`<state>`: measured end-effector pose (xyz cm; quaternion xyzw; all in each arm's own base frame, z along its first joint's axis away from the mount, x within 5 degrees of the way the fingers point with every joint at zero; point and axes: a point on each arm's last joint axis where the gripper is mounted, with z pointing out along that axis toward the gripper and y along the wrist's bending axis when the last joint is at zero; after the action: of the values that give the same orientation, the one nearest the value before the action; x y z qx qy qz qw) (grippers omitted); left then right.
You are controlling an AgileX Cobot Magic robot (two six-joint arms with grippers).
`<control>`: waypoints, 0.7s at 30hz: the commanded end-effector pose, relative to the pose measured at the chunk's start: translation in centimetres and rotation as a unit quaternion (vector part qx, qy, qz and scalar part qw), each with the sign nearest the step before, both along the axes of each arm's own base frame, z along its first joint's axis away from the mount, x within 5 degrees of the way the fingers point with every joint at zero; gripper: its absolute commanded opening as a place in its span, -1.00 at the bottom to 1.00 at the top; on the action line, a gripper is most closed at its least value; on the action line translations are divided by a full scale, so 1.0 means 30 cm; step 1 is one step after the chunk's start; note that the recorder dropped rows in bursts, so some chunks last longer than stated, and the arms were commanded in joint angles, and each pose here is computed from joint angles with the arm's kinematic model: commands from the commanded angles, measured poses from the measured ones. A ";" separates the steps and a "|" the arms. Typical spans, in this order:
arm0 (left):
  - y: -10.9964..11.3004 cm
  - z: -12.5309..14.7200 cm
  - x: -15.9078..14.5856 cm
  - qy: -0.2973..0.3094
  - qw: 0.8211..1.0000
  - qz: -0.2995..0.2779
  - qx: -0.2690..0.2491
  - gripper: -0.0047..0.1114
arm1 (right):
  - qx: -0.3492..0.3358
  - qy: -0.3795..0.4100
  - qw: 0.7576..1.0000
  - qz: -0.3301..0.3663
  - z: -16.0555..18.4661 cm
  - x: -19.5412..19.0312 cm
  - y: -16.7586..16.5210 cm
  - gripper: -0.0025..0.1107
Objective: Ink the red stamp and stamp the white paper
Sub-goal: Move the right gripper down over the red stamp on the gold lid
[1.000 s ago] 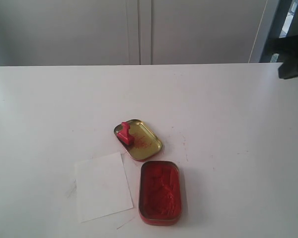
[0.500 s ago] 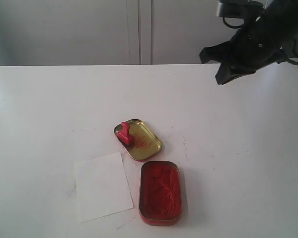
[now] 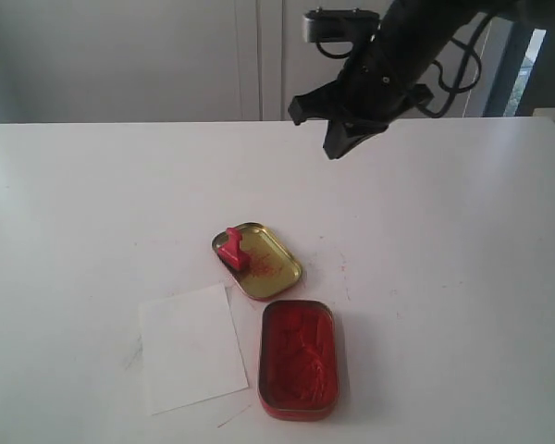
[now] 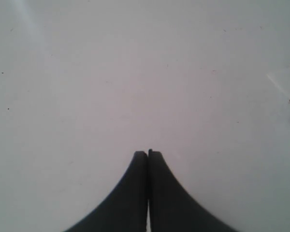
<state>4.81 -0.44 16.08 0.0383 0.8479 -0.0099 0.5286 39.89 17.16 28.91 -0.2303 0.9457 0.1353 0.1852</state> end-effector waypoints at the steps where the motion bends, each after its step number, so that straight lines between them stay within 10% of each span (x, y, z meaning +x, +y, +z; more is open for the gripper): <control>1: 0.000 -0.010 -0.001 0.004 1.000 0.001 -0.001 -0.92 | -0.018 0.008 0.999 0.035 -0.019 0.016 0.066 -0.96; 21: 0.000 -0.010 -0.001 0.004 1.000 0.001 -0.001 -0.92 | -0.060 0.013 0.985 0.161 -0.205 0.007 0.340 -0.96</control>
<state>4.81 -0.44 16.08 0.0383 0.8479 -0.0099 0.5286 40.11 26.75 23.02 -0.3734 0.9114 0.1135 0.1305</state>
